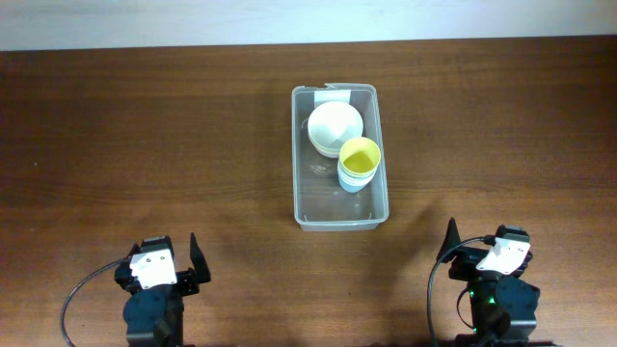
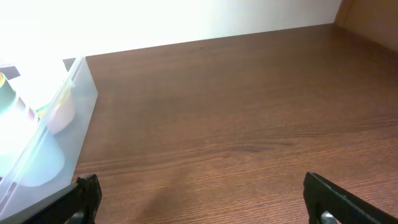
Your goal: Pack container
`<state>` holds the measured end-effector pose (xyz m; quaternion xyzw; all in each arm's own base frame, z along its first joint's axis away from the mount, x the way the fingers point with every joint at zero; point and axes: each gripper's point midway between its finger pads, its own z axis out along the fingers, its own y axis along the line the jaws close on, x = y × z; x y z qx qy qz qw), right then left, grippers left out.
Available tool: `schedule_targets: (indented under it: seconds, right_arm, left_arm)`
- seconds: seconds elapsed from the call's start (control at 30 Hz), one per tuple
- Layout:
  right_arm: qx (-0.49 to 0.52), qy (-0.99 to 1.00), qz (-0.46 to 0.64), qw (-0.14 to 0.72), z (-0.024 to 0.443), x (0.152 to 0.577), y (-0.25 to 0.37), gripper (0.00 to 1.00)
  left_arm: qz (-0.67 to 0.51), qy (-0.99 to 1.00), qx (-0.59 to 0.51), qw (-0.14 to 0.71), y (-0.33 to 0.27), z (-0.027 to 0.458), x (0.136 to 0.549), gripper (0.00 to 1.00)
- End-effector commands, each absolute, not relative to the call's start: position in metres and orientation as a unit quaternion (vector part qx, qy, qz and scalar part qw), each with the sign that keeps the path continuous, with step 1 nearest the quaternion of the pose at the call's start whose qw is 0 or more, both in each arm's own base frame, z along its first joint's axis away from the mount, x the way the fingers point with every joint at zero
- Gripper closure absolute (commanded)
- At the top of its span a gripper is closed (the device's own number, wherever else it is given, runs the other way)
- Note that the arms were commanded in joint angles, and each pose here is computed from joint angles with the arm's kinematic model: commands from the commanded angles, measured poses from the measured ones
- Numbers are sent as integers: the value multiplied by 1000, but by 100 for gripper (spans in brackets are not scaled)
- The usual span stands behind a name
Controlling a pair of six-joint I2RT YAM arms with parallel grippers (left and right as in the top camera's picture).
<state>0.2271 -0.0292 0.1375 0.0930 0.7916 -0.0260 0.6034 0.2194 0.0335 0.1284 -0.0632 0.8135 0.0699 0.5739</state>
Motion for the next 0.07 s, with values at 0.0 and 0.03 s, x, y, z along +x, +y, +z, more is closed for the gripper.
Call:
schedule_targets:
  seconds: [0.0, 0.03]
  right_arm:
    - [95, 791, -23, 603, 135, 227, -29, 1]
    - [95, 791, -23, 603, 135, 227, -29, 1]
  left_arm:
    - [70, 814, -50, 574, 31, 124, 220, 0]
    - [70, 814, -50, 574, 31, 125, 220, 0]
